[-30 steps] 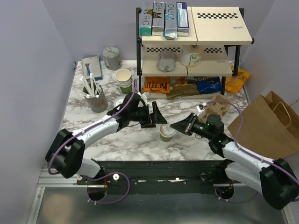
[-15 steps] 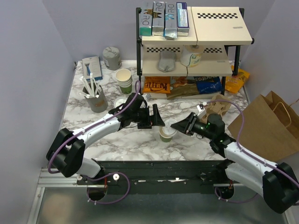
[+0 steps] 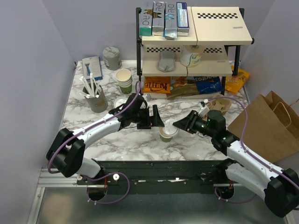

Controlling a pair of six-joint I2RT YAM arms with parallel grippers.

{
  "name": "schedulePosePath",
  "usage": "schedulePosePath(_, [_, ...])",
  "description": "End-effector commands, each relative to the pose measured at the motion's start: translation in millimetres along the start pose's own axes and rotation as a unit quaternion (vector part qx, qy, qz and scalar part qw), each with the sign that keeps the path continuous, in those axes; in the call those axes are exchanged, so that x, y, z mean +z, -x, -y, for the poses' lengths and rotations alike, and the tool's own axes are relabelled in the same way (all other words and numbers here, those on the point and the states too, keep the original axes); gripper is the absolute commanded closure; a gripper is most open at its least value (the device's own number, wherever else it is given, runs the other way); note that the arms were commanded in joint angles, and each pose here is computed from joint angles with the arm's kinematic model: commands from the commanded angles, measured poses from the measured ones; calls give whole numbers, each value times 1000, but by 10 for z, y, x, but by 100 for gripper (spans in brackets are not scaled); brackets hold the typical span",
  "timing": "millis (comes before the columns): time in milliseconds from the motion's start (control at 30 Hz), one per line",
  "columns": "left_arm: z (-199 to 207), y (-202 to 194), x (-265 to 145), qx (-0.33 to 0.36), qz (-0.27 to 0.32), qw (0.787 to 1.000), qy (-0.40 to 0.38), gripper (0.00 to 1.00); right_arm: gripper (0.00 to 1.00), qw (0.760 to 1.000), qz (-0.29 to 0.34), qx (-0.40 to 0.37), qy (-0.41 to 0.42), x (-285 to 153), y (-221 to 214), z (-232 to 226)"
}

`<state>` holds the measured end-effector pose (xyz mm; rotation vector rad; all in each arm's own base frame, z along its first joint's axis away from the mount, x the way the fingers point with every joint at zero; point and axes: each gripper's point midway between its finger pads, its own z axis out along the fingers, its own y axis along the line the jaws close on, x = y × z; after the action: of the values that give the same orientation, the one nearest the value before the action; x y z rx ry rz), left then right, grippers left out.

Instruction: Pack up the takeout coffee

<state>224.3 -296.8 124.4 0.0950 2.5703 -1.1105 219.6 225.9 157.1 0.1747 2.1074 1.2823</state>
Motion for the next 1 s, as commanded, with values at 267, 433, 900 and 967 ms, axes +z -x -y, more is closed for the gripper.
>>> schedulePosePath(267, [233, -7, -1, 11, -1, 999, -38, 1, 52, 998, -33, -20, -50, 34, -32, 162])
schedulePosePath(433, [291, -12, 14, 5, 2, 999, -48, 1, 52, 997, -41, -14, -59, 59, -82, 235])
schedulePosePath(900, [316, -80, 67, -5, -7, 999, -37, 9, 48, 996, -75, -22, -38, 114, -212, 161])
schedulePosePath(967, [312, -89, 71, -4, -8, 999, -36, 13, 48, 996, -74, -24, -33, 126, -206, 135])
